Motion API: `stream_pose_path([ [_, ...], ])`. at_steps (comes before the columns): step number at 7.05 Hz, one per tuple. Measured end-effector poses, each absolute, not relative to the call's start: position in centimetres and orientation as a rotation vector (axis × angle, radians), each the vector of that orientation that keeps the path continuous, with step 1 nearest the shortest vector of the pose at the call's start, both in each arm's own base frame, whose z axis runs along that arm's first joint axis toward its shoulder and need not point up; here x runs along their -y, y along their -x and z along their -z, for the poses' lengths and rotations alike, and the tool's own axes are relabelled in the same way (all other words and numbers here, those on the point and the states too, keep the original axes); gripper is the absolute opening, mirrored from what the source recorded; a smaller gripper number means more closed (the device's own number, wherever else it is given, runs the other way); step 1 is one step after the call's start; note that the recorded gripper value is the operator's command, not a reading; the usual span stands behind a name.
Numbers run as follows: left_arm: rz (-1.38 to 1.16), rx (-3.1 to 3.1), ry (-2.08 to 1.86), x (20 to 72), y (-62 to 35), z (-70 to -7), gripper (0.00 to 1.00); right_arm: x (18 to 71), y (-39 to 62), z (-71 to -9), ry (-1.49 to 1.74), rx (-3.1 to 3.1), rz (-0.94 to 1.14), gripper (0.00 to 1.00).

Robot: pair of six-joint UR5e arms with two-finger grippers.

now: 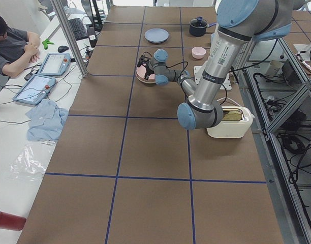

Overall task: Stack three plates with pink and blue
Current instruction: 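Release the pink plate onto the cream plate and withdraw the left gripper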

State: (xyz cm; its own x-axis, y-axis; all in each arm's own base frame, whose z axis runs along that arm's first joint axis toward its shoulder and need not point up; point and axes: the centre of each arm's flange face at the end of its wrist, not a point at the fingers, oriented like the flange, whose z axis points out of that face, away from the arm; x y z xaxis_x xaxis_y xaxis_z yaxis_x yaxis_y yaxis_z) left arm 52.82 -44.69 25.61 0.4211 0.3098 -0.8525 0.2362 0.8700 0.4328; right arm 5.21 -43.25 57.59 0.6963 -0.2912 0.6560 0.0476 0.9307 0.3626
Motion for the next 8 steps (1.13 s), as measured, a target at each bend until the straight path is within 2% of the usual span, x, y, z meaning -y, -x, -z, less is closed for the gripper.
stream_pose_path([
  [2,-0.067,-1.145,-0.575,45.4,-50.2,-25.2,1.0,43.2,-4.8,-57.2,-0.328,0.804,0.188,1.0],
  [5,-0.25,-1.034,-0.647,47.2,-38.6,-24.3,1.0,42.3,1.7,-55.6,-0.293,0.888,0.058,1.0],
  [7,-0.405,-0.923,-0.687,50.5,-28.9,-27.6,1.0,39.0,6.6,-57.2,-0.279,0.876,-0.014,0.98],
  [8,-0.469,-0.853,-0.715,51.7,-24.0,-30.8,1.0,38.2,9.0,-57.7,-0.266,0.854,-0.04,0.92],
])
